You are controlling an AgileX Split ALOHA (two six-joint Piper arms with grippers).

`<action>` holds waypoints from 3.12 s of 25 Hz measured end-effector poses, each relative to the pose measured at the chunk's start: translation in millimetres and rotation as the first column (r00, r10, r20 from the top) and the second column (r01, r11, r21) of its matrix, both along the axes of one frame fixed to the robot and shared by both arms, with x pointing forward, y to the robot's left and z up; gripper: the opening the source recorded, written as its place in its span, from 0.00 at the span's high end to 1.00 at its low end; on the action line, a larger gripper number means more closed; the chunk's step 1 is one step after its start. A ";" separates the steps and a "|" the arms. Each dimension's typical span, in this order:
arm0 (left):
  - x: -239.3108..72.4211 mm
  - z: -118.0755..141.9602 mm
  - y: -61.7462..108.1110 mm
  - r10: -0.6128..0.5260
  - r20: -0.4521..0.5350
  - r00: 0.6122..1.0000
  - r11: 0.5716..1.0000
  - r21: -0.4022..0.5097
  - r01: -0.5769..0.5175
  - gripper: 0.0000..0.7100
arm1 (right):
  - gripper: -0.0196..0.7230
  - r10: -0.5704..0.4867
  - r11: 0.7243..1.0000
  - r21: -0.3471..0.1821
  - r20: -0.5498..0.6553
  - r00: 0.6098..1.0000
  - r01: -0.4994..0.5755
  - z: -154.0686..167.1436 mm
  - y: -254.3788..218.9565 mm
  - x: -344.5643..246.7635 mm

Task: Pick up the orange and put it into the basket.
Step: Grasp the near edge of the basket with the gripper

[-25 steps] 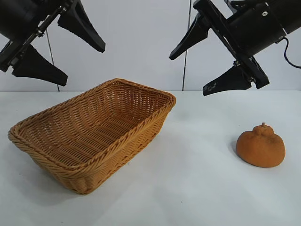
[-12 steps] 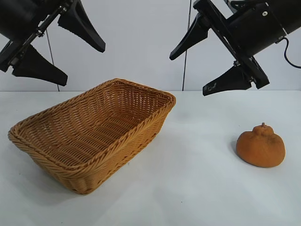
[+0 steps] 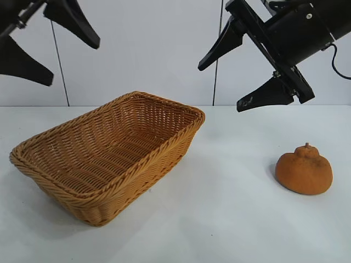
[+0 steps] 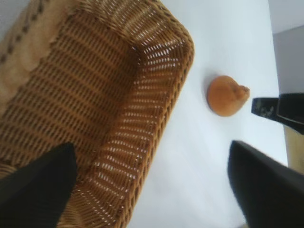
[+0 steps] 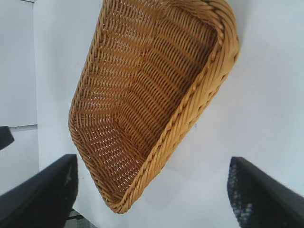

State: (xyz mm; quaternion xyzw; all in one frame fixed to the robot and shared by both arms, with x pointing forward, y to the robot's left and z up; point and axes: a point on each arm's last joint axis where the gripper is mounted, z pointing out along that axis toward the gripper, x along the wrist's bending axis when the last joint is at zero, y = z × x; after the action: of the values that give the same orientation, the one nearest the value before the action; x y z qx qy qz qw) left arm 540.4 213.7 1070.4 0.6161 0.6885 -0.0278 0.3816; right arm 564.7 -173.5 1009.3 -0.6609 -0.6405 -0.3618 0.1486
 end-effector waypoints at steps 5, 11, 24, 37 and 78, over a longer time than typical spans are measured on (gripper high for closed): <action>-24.0 17.1 9.3 0.093 -0.077 0.993 0.994 0.057 -0.089 0.13 | 0.18 0.001 1.000 0.000 -0.001 1.000 -0.001 0.0 0.0 -0.1; -39.8 17.6 -12.4 0.165 -0.164 0.973 0.984 0.093 -0.151 0.13 | 0.18 0.010 1.000 0.004 -0.009 1.000 -0.010 0.0 0.5 -1.2; -18.1 -34.7 -22.8 0.427 -0.346 0.835 0.902 0.233 -0.365 0.13 | 0.18 0.013 1.000 0.005 -0.011 1.000 -0.013 0.0 0.6 -1.5; -40.5 -87.0 -21.9 0.482 -0.457 0.747 0.872 0.168 -0.460 0.13 | 0.18 0.015 1.000 0.002 -0.011 1.000 -0.015 -0.2 0.8 -1.7; 0.6 -144.4 -24.3 0.570 -0.493 0.658 0.810 0.203 -0.550 0.89 | 0.18 0.017 1.000 -0.001 -0.010 1.000 -0.017 -0.4 0.6 -1.7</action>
State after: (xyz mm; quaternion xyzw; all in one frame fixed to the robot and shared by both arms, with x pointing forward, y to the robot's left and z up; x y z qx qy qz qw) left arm 541.0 189.4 926.0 0.3481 0.9223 -0.0662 0.1544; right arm 563.0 -172.9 1009.0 -0.6574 -0.6456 -0.3566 0.1544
